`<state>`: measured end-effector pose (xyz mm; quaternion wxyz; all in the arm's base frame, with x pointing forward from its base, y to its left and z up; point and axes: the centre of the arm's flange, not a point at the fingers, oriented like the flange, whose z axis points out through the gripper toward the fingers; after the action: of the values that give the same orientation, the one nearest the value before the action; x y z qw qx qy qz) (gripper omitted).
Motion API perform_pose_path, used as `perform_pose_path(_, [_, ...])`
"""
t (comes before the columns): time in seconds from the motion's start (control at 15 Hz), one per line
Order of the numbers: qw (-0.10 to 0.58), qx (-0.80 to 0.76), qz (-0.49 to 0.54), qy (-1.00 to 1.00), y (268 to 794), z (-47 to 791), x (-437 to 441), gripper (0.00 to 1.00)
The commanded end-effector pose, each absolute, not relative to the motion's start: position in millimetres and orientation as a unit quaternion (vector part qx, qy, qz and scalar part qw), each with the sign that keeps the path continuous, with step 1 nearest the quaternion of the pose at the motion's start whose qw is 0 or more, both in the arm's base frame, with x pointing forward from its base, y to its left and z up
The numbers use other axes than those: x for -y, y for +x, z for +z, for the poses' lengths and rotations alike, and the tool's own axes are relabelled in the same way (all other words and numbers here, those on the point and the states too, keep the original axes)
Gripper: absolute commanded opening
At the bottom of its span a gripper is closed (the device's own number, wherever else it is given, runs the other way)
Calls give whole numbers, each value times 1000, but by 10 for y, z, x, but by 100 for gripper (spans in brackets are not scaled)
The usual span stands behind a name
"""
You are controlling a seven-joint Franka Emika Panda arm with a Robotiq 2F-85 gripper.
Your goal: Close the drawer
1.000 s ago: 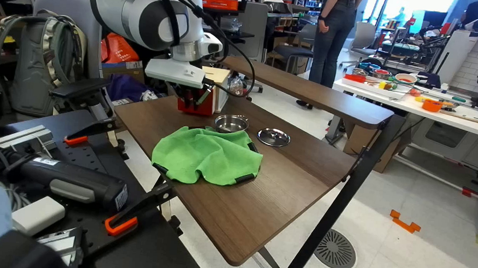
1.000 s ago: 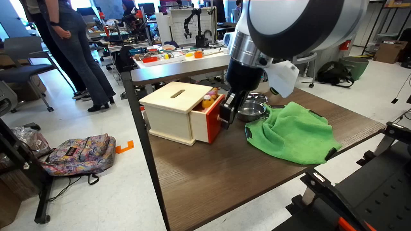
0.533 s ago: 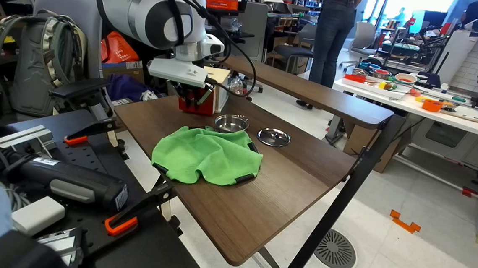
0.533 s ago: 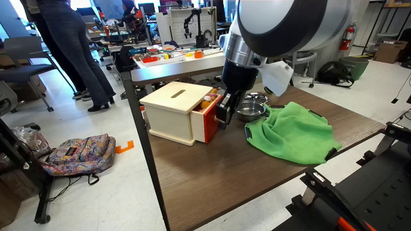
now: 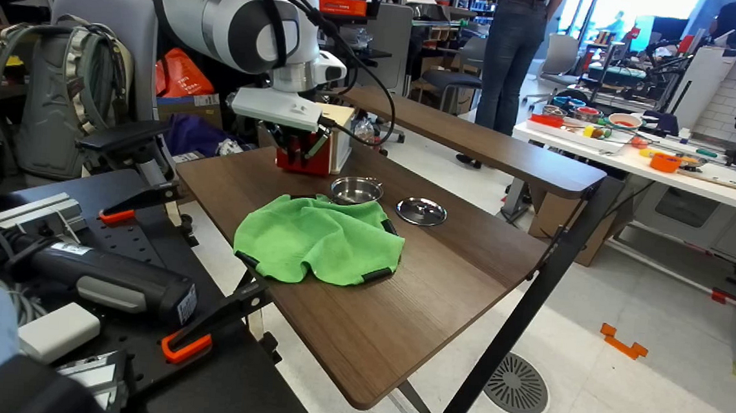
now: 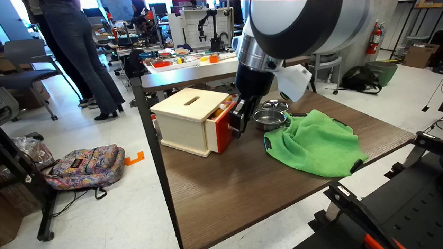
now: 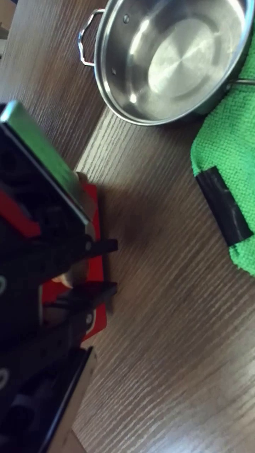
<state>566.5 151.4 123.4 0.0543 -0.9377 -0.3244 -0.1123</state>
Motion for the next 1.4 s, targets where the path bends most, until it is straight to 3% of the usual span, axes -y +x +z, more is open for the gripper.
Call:
perform_pose_path(0.0, [47,329,-128,-934,5918,1253,-1638,6])
perform_pose_path(1.2, [48,334,-124,-933,6085,1224,-1755,6])
perform_pose_path(1.27, [48,334,-125,-933,6085,1227,-1752,50])
perform_pose_path(1.33, [48,333,-126,-933,6088,1236,-1756,52])
